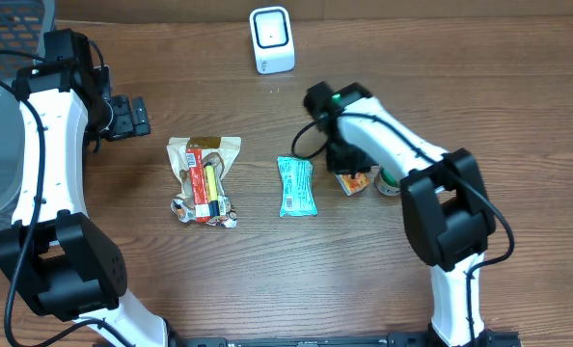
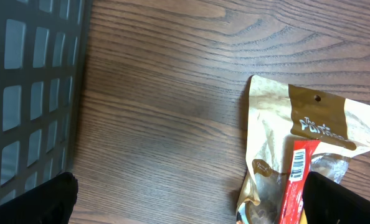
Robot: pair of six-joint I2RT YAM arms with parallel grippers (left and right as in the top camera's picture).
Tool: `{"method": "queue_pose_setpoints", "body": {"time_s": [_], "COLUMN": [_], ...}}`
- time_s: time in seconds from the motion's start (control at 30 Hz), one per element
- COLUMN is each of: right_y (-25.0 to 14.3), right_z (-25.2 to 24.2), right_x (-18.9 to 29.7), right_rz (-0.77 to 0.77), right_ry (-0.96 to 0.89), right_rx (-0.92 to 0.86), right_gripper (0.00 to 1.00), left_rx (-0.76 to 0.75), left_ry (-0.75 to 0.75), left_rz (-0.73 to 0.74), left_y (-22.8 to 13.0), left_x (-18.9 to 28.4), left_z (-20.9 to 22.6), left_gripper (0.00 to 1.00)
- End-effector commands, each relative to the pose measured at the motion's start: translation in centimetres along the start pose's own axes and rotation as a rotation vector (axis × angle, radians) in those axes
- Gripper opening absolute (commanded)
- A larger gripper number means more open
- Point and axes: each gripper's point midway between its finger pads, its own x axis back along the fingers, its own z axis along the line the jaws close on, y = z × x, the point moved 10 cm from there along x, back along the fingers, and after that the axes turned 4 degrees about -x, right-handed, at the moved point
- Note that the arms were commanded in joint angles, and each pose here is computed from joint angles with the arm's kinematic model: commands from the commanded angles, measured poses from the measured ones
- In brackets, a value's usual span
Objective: Scan the item barcode
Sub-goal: 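Return the Kleenex pack and lower it beside the green jar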
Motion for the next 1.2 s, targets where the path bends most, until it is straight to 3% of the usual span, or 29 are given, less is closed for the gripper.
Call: {"method": "queue_pose_setpoints", "body": {"time_s": [0.0, 0.17, 0.67, 0.83, 1.17], "right_y": [0.9, 1.2, 0.8, 0.8, 1.1], "right_z": [-1.5, -2.1, -3.1, -1.6, -1.6], "right_x": [1.6, 1.3, -0.9, -0.4, 0.0], "right_rz": [0.006, 0.081, 0.166, 0.149, 0.119], "right_ry": [0.117, 0.278, 0.355, 0.474, 0.458], "right_rx": [-0.016, 0.049, 0.029, 0.073, 0.079], "right_gripper": [0.14, 0.15, 0.19, 0.18, 0.19], "left_rx": [-0.016, -0.016, -0.016, -0.016, -0.016], "left_ry": [-0.006, -0.006, -0.006, -0.006, -0.006], "left_rz": [-0.041, -0.041, -0.041, -0.041, -0.041], "left_y": [0.3, 0.3, 0.3, 0.3, 0.3], "left_x": [1.2, 1.2, 1.2, 1.2, 1.2], "left_z": [-0.1, -0.1, -0.1, -0.1, -0.1], "left_gripper": [1.0, 1.0, 1.0, 1.0, 1.0]}}
